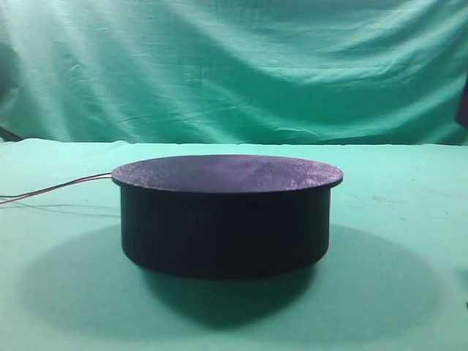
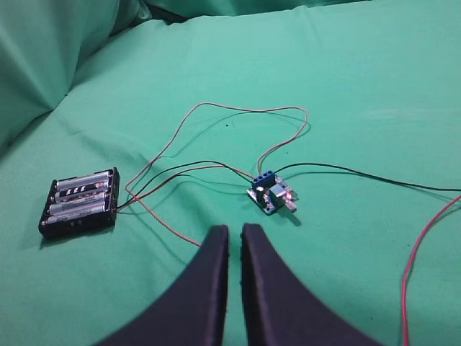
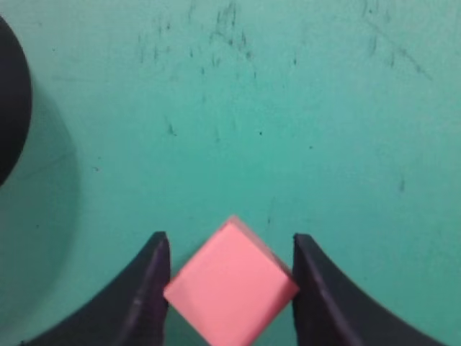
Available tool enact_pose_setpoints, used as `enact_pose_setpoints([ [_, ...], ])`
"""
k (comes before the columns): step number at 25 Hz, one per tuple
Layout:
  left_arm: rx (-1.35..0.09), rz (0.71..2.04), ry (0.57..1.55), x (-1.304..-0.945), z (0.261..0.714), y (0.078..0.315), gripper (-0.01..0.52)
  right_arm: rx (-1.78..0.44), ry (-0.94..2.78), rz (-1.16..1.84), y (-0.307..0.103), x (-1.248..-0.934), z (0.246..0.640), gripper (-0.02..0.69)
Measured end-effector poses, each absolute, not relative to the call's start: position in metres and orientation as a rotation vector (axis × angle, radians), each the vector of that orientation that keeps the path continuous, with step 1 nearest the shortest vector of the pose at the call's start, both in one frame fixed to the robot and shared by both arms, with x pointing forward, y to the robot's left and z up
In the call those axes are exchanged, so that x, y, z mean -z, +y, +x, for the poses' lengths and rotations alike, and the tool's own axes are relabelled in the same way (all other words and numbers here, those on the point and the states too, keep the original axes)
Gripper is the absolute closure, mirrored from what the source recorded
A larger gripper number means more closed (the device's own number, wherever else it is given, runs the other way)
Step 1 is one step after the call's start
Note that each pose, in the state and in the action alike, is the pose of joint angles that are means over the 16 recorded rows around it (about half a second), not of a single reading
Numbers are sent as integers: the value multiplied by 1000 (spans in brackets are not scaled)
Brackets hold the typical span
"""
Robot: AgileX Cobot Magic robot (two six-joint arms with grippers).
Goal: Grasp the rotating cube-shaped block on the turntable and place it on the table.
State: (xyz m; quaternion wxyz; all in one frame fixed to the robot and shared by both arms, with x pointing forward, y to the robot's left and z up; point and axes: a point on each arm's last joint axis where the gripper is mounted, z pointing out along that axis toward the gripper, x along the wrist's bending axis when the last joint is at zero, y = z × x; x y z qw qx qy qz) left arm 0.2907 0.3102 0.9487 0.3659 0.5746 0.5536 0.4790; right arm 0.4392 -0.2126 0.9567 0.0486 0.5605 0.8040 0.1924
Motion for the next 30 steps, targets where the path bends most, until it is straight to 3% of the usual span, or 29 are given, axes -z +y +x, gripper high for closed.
enact_pose_setpoints([
  [4, -1231, 1477, 1423, -949, 291, 310, 514, -598, 2428, 1729, -213, -967, 439, 220],
  [7, -1231, 1477, 1423, -949, 291, 310, 514, -620, 2397, 1738, -215, -983, 435, 255],
  [14, -1231, 1477, 1423, -949, 291, 310, 514, -733, 2269, 1714, -231, -1028, 401, 482],
  [20, -1231, 1477, 1423, -949, 291, 310, 514, -842, 2153, 1688, -247, -1044, 362, 638],
  [30, -1231, 1477, 1423, -949, 291, 310, 514, -943, 2090, 1600, -258, -1041, 334, 665],
])
